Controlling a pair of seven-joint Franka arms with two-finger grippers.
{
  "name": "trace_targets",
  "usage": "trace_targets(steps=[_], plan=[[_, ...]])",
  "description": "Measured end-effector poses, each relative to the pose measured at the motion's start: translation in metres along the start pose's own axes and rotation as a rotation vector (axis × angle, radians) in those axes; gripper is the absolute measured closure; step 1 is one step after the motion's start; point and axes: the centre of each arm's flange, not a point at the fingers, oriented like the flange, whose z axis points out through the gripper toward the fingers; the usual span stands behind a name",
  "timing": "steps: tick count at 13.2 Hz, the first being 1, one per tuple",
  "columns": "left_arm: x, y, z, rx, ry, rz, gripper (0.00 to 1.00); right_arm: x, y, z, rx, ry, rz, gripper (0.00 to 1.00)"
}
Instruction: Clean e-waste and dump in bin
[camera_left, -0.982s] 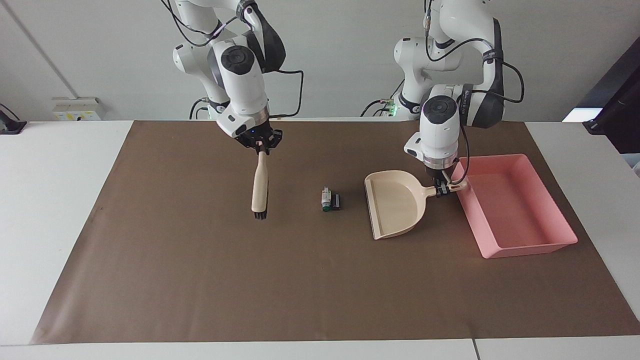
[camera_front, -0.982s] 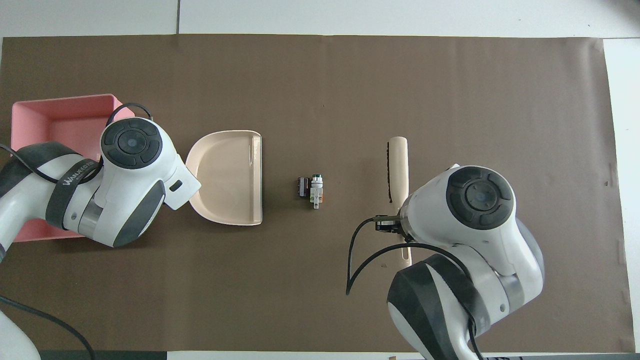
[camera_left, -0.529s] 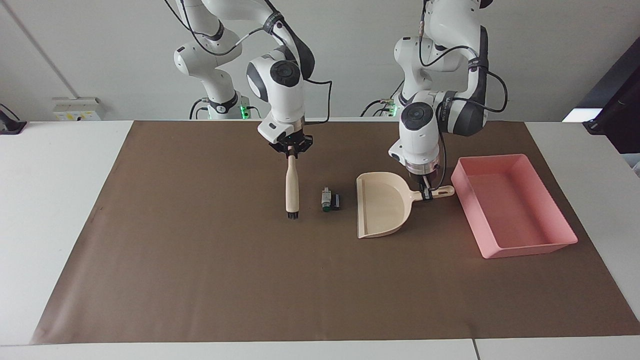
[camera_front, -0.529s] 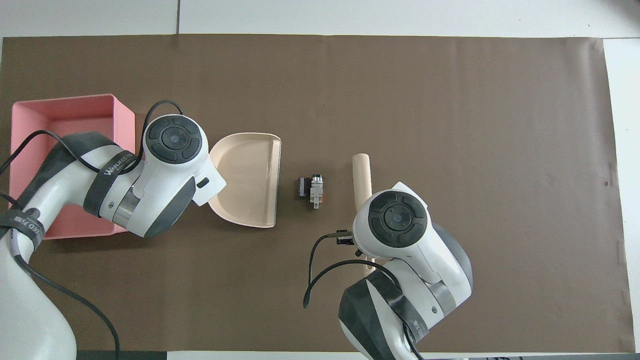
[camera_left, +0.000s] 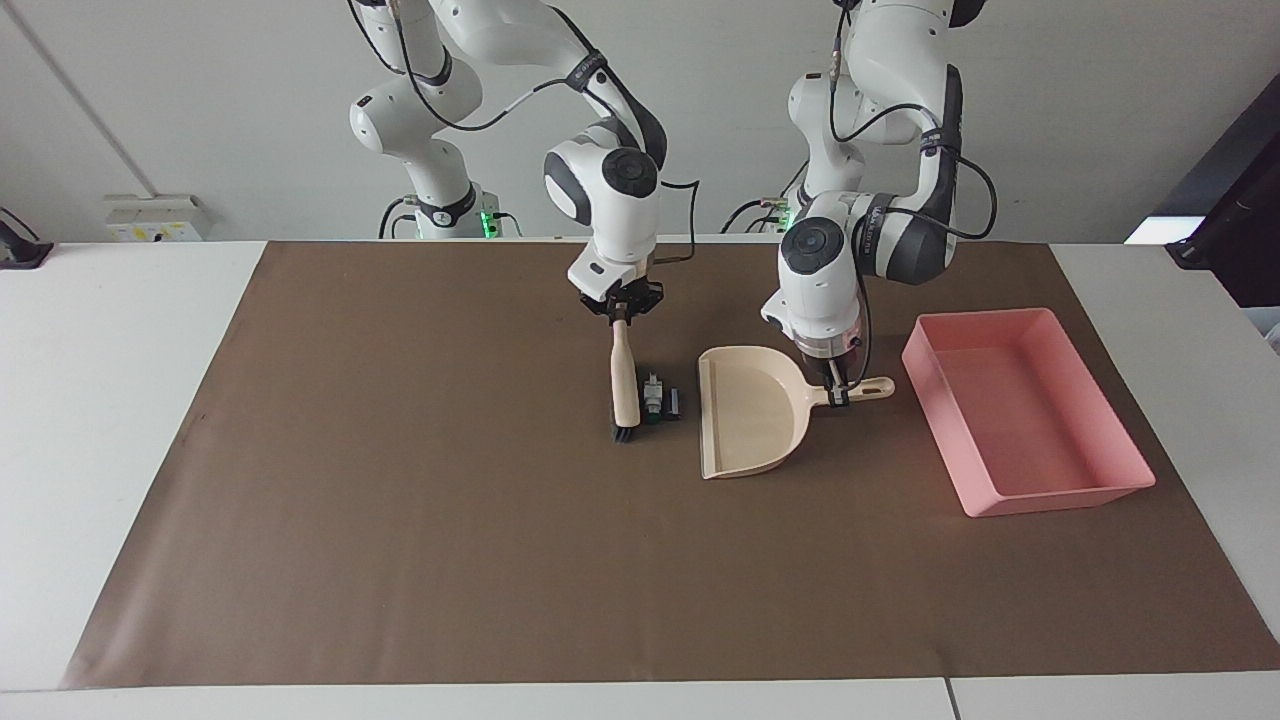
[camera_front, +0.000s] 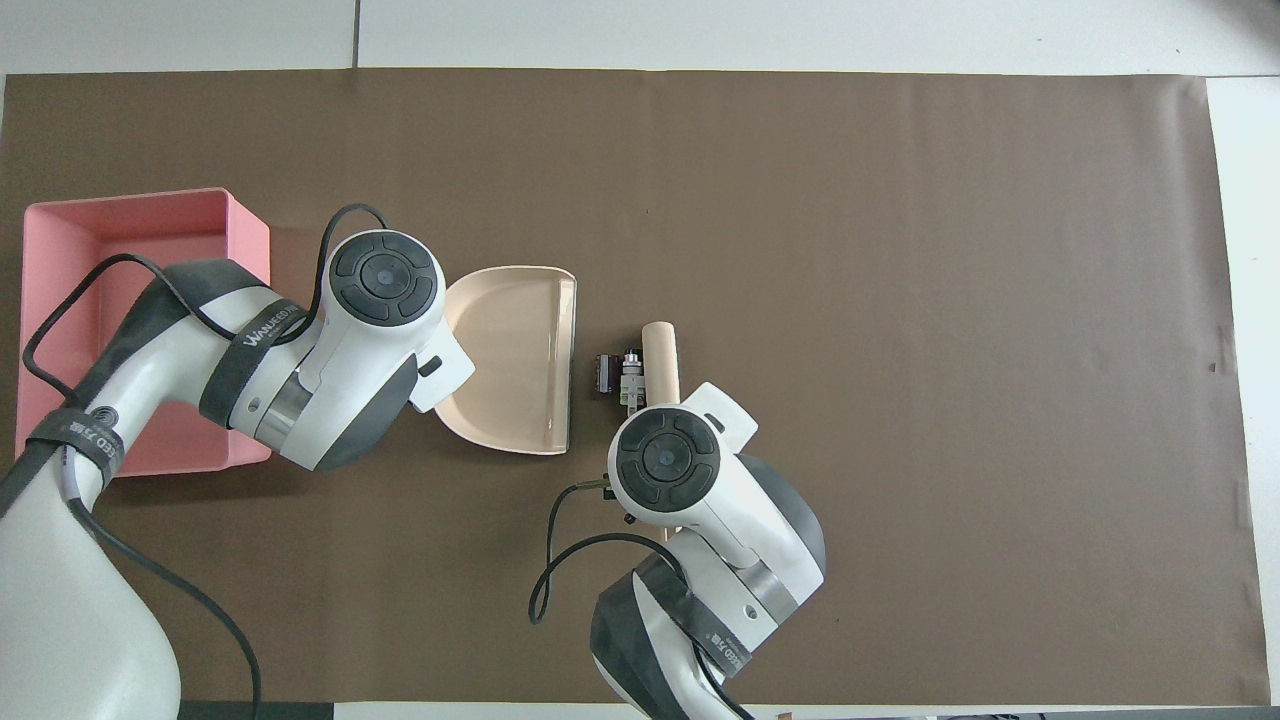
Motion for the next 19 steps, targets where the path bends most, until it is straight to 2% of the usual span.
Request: trace_targets(steps=[1,3,6,8,11,13,17,19], plan=[[0.002,0.001,0.000,-0.001,-0.001,0.002,0.67,0.001,-0.018,0.002,0.049,0.008,0.023,0.74],[0.004,0.003,0.000,-0.005,-0.004,0.005,0.67,0.002,-0.048,0.006,0.202,0.001,0.098,0.74],[0.005,0.005,0.004,-0.011,-0.006,0.005,0.67,0.009,-0.063,0.002,0.416,-0.026,0.193,0.74],[0.007,0.006,0.005,-0.013,-0.007,0.007,0.67,0.012,-0.066,-0.005,0.462,-0.039,0.194,0.74],[0.008,0.006,0.005,-0.012,0.009,0.003,0.67,0.008,-0.067,-0.017,0.454,-0.067,0.174,0.74],[0.004,0.005,0.008,-0.020,0.057,-0.005,0.67,0.007,-0.051,-0.046,0.414,-0.065,0.137,0.74],[-0.020,0.005,0.013,-0.038,0.154,-0.029,0.67,0.000,0.001,-0.108,0.239,-0.026,0.144,0.74],[-0.034,0.006,0.003,-0.033,0.213,-0.041,0.67,0.003,0.041,-0.133,0.162,-0.021,0.172,0.74]])
